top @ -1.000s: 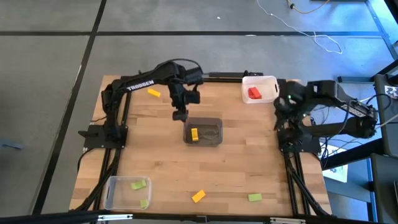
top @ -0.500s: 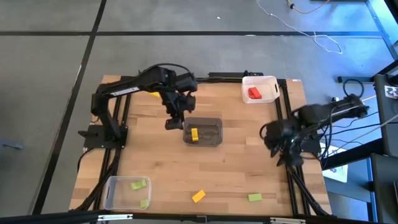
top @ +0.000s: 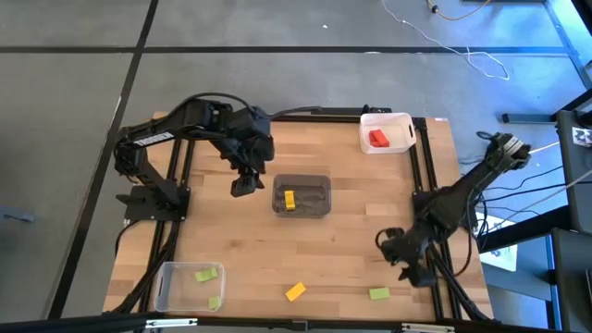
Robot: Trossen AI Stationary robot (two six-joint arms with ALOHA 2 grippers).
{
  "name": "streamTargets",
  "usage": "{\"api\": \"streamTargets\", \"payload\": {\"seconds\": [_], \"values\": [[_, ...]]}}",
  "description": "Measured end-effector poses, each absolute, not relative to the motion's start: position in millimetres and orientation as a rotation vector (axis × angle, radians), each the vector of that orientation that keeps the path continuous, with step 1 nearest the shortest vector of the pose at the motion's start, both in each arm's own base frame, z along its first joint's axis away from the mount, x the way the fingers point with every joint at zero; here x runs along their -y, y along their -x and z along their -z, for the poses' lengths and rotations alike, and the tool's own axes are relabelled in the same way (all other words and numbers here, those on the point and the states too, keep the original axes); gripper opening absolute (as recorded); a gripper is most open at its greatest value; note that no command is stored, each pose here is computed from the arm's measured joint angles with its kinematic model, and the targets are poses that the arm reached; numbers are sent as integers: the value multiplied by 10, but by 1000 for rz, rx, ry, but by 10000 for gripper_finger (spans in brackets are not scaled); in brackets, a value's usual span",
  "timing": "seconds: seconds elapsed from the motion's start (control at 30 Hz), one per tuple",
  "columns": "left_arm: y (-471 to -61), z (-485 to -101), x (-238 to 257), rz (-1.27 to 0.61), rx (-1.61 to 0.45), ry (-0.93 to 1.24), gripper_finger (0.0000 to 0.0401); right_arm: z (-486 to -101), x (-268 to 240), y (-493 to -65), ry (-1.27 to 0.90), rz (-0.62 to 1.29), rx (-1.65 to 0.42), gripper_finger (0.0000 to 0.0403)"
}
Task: Sort & place blocks by color
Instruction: Put the green block into the transparent bin
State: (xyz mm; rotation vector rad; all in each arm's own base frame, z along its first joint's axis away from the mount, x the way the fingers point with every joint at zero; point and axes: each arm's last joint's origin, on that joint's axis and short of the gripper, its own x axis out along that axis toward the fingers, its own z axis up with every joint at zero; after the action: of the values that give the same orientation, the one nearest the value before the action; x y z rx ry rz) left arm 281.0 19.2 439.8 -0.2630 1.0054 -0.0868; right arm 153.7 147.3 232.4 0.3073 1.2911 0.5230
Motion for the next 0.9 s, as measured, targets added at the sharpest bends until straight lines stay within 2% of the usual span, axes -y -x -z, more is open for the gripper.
{"api": "streamTargets", "payload": {"seconds": [0.2,0.5,0.73,0.9], "values": [[-2809,-4435,-153,60,-970,224,214,-2107,-1820,-1576,-276,-453,-1254,229],[-2813,-4434,-124,67,-970,217,214,-1746,-2209,-1525,-287,-421,-1328,229],[-2815,-4440,106,245,-963,131,214,-1561,-2358,-1545,-279,-351,-1266,229],[-2818,-4448,246,278,-953,100,214,-1452,-2400,-1573,-256,-287,-1271,229]]}}
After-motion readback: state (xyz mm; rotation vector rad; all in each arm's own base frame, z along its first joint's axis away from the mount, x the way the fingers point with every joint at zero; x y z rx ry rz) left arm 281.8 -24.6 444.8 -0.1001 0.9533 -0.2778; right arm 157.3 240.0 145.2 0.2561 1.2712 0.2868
